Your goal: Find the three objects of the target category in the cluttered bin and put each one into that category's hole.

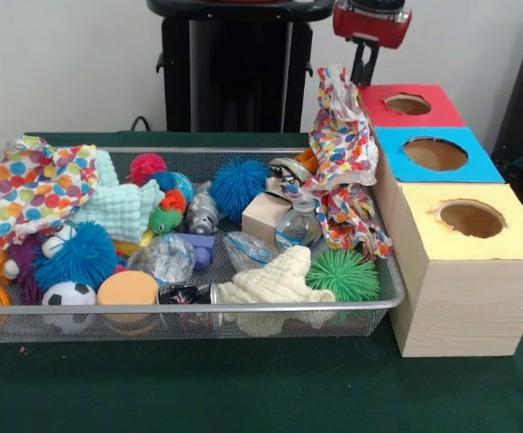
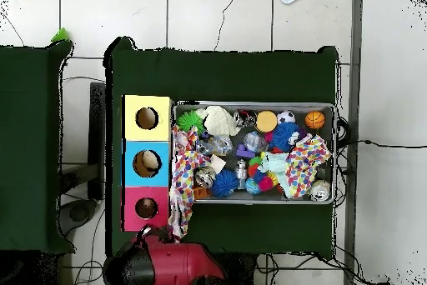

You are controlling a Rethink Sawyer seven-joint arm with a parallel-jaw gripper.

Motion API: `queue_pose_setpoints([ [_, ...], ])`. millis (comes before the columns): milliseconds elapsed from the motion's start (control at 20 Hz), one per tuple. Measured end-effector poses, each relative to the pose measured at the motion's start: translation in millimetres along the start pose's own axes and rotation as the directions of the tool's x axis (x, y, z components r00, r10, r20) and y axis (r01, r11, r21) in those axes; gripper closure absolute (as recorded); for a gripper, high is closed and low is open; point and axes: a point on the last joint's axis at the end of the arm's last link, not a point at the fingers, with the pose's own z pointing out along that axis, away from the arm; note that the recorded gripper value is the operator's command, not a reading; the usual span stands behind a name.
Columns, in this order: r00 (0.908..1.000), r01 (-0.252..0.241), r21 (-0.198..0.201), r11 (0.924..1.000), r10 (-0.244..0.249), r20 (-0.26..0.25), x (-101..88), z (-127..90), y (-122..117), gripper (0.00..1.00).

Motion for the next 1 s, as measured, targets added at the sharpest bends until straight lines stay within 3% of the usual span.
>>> queue_pose_setpoints([
  [100, 0.9969, 0.032, 0.018, 0.9993, -0.034, 0.072, 1.0, 2, -4, 1.0],
  [250, 0.9937, 0.023, 0.022, 0.9995, -0.025, 0.109, -4.3, 5, -12, 1.0],
  [700, 0.9835, -0.068, 0.024, 0.9974, 0.063, 0.169, -29.7, 25, -49, 1.0],
  [1000, 0.9804, -0.078, 0.032, 0.9964, 0.071, 0.184, -31.3, 34, -59, 1.0],
])
